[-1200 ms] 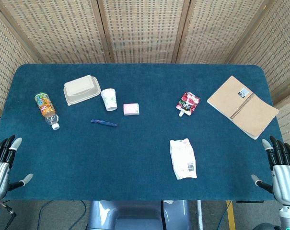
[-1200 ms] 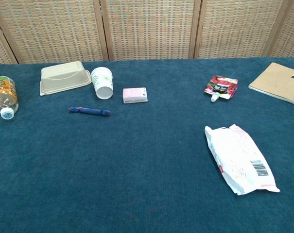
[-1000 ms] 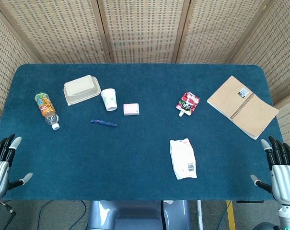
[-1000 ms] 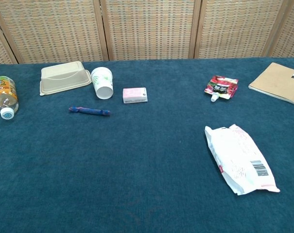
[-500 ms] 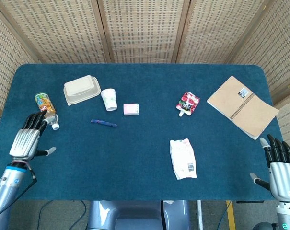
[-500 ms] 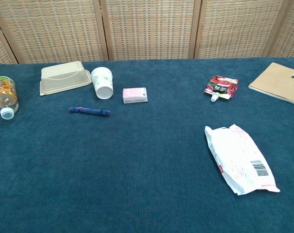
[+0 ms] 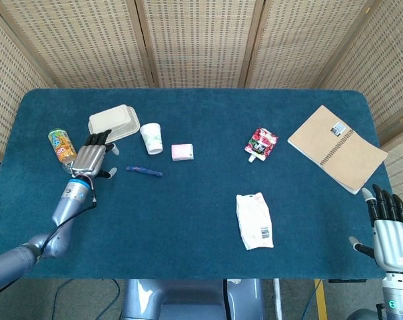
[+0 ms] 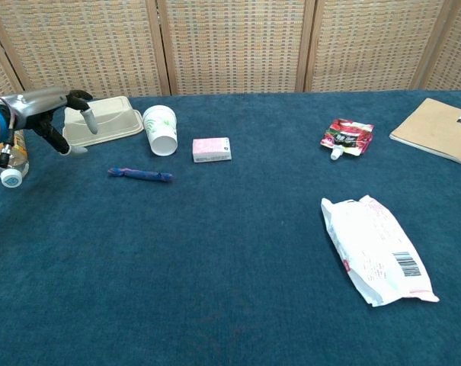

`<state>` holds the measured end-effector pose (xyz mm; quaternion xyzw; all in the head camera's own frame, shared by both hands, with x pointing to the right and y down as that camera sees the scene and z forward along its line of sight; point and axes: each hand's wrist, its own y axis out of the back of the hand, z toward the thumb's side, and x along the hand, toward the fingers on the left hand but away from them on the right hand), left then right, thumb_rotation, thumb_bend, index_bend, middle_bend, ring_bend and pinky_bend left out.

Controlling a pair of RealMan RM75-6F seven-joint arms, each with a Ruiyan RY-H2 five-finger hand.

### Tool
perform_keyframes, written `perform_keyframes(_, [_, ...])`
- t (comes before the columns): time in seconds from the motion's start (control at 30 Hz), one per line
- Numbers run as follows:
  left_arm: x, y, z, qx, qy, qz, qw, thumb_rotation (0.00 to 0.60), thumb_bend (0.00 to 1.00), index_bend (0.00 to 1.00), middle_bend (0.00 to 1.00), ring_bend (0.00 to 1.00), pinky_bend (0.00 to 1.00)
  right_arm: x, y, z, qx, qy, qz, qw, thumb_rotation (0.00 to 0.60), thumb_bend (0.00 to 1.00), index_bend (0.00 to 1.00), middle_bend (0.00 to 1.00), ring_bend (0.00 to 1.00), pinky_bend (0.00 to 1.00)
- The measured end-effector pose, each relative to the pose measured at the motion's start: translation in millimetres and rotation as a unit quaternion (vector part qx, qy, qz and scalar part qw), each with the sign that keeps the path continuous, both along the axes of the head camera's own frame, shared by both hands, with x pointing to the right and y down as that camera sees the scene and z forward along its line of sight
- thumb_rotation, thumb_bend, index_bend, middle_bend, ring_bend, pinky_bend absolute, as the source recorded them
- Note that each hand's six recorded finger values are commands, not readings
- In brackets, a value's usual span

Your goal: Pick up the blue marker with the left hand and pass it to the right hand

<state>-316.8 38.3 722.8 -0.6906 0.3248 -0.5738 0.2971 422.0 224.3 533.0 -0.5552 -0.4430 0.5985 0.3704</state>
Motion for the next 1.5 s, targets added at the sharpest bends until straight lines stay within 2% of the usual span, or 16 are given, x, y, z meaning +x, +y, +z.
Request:
perform_keyframes(0.27, [17, 2, 27, -0.024, -0.006, 0.000, 0.9997, 0.600, 0.37, 0.43, 0.00, 0.00, 0.00, 3, -1, 5, -0.008, 0.003, 0.005, 1.0000, 0.600, 0.00, 0.00, 0.00, 0.00, 0.00])
perform_keyframes(0.67, [33, 4, 48, -0.032, 0.000, -0.001, 0.9995, 0.600, 0.40, 0.45, 0.00, 0.00, 0.00, 2, -1, 7, -0.012, 0.001, 0.004, 0.9999, 0.600, 0.00, 0.00, 0.00, 0.00, 0.00])
perform_keyframes(0.9, [42, 5, 55, -0.034, -0.002, 0.001, 0.9994, 0.600, 0.40, 0.50, 0.00, 0.00, 0.00, 4, -2, 7, -0.013, -0.001, 0.007, 0.9999, 0.600, 0.00, 0.00, 0.00, 0.00, 0.00])
perform_keyframes(1.5, [46, 10, 65, -0.037, -0.012, 0.002, 0.9992, 0.600, 0.41, 0.51, 0.00, 0.00, 0.00, 6, -2, 7, -0.016, -0.002, 0.008, 0.9998, 0.600, 0.00, 0.00, 0.00, 0.00, 0.00])
